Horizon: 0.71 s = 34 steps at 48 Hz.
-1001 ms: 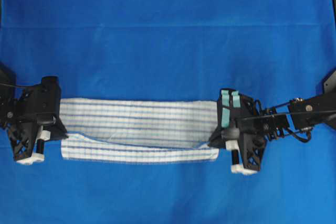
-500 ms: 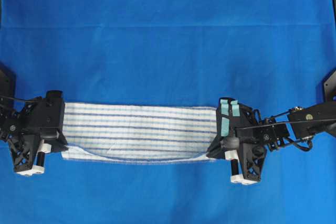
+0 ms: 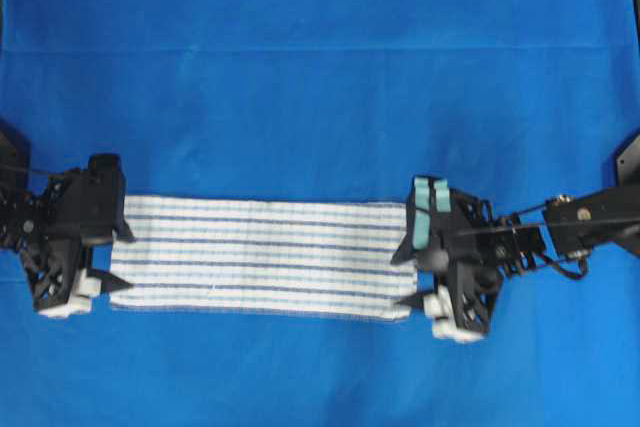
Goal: Fold the blue towel.
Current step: 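Lower the folded edge onto the near edge and release both grippers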
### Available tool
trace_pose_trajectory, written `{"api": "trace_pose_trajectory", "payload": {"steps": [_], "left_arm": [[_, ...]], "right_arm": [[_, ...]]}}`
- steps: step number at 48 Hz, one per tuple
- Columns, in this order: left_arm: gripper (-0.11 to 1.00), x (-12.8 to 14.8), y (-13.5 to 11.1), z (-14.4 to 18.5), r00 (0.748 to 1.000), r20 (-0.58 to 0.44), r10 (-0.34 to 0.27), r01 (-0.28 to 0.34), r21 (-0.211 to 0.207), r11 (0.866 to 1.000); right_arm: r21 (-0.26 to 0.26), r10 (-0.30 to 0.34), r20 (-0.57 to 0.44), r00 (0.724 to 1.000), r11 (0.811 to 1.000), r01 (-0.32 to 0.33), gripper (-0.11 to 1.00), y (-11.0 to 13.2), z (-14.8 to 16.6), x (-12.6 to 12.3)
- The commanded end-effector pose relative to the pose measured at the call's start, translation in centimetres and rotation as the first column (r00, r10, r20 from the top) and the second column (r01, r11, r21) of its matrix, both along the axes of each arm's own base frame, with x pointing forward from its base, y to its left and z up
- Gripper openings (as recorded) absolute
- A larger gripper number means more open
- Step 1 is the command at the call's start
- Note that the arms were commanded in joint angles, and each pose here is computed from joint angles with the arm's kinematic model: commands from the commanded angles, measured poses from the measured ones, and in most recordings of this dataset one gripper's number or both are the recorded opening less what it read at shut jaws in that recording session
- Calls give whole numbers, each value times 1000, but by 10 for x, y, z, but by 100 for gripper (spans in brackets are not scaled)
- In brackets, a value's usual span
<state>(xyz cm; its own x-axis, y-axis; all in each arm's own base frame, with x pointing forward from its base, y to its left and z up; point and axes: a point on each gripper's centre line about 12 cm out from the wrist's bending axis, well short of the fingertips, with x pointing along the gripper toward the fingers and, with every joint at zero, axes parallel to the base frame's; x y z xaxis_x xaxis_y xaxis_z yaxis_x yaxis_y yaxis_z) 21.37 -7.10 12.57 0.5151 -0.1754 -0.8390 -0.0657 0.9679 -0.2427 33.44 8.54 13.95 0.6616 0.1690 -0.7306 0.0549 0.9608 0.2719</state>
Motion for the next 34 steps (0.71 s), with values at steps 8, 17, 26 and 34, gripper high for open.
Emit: {"api": "trace_pose_trajectory", "payload": {"steps": [8, 17, 26, 34], "left_arm": [[70, 2, 32, 8, 998, 59, 36, -40, 59, 997], [70, 3, 47, 6, 997, 54, 49, -54, 97, 994], [70, 3, 54, 2, 998, 42, 56, -60, 115, 991], [70, -3, 60, -11, 996, -12, 83, -81, 123, 989]], "right_arm": [[-26, -108, -3, 994, 994, 108, 62, -45, 8, 7], [-41, -157, -15, 987, 987, 156, 62, -66, 4, 6], [-52, -171, -27, 985, 984, 170, 62, -73, 0, 5], [-58, -176, -68, 982, 983, 172, 62, -74, -15, 5]]}}
